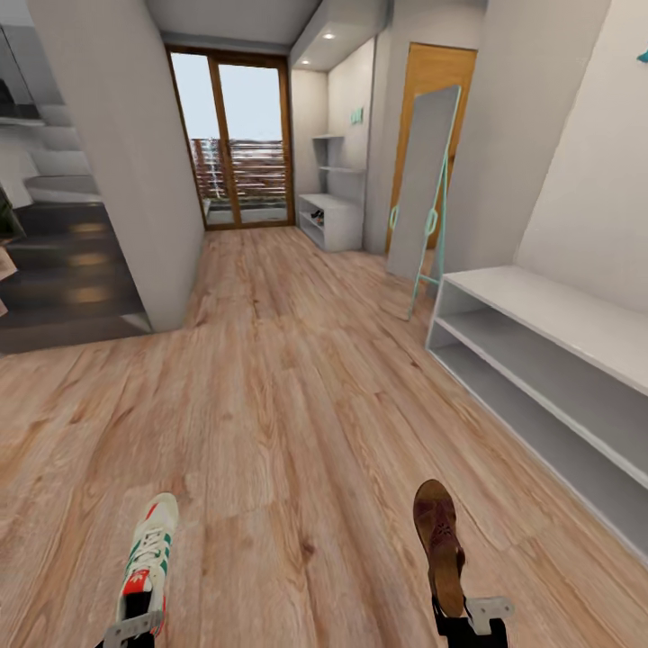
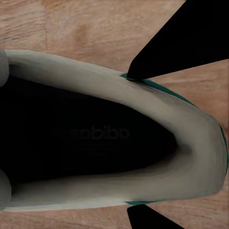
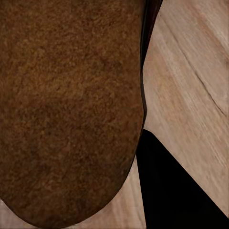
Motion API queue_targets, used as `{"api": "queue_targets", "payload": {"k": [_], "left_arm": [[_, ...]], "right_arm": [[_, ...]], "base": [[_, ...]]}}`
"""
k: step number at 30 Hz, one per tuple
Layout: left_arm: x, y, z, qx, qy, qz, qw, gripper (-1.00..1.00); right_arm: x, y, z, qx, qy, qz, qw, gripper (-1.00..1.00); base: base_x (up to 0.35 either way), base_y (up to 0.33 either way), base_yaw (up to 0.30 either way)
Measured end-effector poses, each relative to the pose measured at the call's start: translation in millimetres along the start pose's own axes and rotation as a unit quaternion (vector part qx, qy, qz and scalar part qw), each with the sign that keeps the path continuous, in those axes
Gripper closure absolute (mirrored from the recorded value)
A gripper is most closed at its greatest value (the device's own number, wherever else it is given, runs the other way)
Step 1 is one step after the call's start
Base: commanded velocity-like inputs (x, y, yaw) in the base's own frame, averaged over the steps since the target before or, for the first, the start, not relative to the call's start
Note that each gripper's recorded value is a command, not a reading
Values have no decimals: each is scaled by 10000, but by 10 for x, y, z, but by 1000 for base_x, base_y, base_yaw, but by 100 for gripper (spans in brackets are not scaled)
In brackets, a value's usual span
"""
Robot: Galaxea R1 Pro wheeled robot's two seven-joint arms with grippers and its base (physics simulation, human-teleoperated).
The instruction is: Pick up the two gym shoes and the two sandals from the corridor floor and place them onto the hallstand (shoe rack) in the corridor, making sure they are on the rack and not on the floor. Arrange them so the two gym shoes are next to each other and the two sandals are next to each other.
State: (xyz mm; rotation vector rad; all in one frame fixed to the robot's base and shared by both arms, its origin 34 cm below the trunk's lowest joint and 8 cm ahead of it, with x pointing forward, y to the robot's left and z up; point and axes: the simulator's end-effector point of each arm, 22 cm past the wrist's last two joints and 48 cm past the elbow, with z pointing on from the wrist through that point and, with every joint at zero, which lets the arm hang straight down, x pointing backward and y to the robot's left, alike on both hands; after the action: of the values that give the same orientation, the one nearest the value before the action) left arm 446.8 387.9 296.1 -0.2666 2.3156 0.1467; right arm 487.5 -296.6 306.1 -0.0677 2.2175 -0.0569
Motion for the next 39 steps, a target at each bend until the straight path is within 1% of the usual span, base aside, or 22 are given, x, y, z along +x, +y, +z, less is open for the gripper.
{"api": "queue_targets", "payload": {"k": [1, 6, 17, 29, 39], "left_arm": [[14, -16, -2, -57, 9, -4, 10000, 100], [26, -28, -6, -101, 13, -17, 9999, 100], [31, -30, -7, -103, 16, -23, 9999, 100], [33, -31, -8, -101, 18, -21, 9999, 100], [32, -25, -9, -110, 11, -33, 9999, 100]], "right_arm": [[-2, -1, 1, 1, -2, 1, 10000, 100], [-4, -1, 1, 0, -4, -1, 10000, 100], [1, -20, -1, -9, 0, -24, 10000, 100], [3, -72, -3, 9, 3, -55, 10000, 100], [16, -59, -7, -3, 20, -59, 10000, 100]], "base": [[340, -132, 278], [340, -143, 279], [338, -134, 253], [338, -105, 17], [338, -62, 0]]}}
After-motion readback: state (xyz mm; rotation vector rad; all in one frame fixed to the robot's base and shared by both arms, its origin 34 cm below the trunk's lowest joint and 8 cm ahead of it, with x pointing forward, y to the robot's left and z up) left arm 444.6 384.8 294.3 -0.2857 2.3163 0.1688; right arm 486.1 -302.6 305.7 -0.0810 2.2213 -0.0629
